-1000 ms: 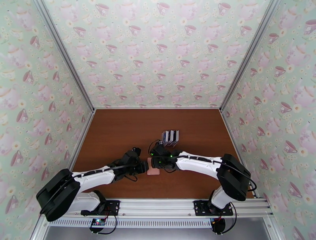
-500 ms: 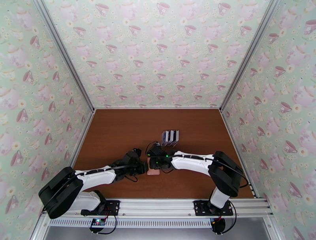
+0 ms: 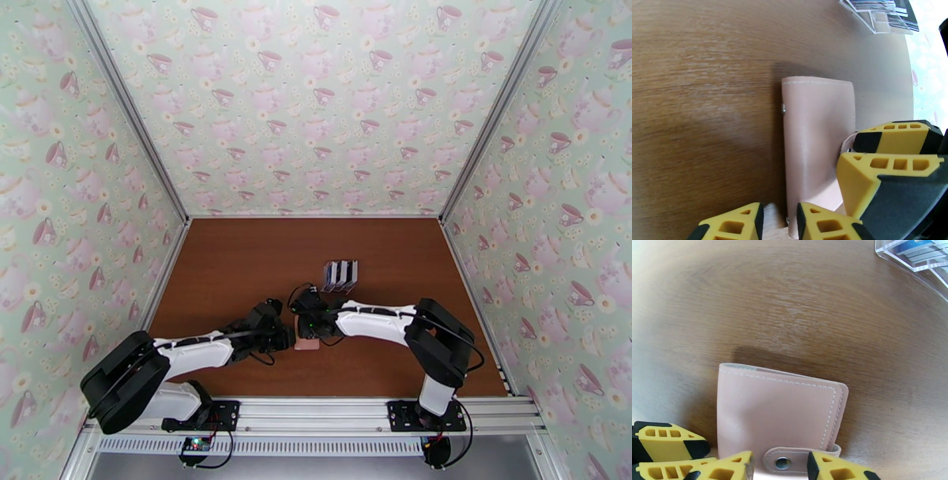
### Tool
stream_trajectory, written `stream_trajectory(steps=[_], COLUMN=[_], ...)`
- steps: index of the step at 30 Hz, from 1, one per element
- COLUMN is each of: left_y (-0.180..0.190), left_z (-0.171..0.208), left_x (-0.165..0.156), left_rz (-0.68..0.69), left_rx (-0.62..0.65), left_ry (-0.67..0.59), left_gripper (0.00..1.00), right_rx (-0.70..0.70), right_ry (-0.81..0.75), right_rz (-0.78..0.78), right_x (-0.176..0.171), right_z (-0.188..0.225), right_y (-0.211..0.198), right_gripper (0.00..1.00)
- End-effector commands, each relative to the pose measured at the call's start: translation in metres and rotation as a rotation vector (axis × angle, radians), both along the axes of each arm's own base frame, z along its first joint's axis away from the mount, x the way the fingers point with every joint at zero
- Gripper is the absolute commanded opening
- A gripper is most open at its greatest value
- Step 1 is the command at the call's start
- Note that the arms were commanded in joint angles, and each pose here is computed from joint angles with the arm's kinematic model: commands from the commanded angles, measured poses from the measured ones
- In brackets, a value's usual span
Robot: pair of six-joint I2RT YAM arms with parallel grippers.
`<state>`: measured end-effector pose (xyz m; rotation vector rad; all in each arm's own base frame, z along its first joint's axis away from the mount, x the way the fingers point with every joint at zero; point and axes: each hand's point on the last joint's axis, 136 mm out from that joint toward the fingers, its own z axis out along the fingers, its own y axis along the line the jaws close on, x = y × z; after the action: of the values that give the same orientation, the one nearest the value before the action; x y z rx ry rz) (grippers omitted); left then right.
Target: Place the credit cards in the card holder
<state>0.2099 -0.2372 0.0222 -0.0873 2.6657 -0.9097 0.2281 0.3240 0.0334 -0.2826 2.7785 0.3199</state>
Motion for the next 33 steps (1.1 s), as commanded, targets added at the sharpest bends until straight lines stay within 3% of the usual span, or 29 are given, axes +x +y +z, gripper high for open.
stream_trajectory(steps=[1, 7, 23, 33], left_y=[-0.002, -0.005, 0.003, 0.009], left_z=[-0.004, -0.006, -0.028, -0.03], left_x=[0.0, 0.002, 0.0, -0.001], left_rz=[-0.013, -0.015, 0.016, 0.04], left_rx=[0.016, 0.021, 0.084, 0.112], left_ry=[0.003, 0.008, 0.069, 0.08], left_gripper=[0.33, 0.33, 0.31, 0.3], right_rx=[-0.028, -0.039, -0.042, -0.073], right_ry=[0.033, 0.045, 0.05, -0.017], right_rz=[-0.007, -0.005, 0.001, -0.003], right_x=[-0.006, -0.009, -0.012, -0.005], right_z=[-0.007, -0.012, -0.013, 0.012], right_y=[-0.001, -0.004, -0.007, -0.02], right_gripper=[0.42, 0.31, 0.13, 0.14])
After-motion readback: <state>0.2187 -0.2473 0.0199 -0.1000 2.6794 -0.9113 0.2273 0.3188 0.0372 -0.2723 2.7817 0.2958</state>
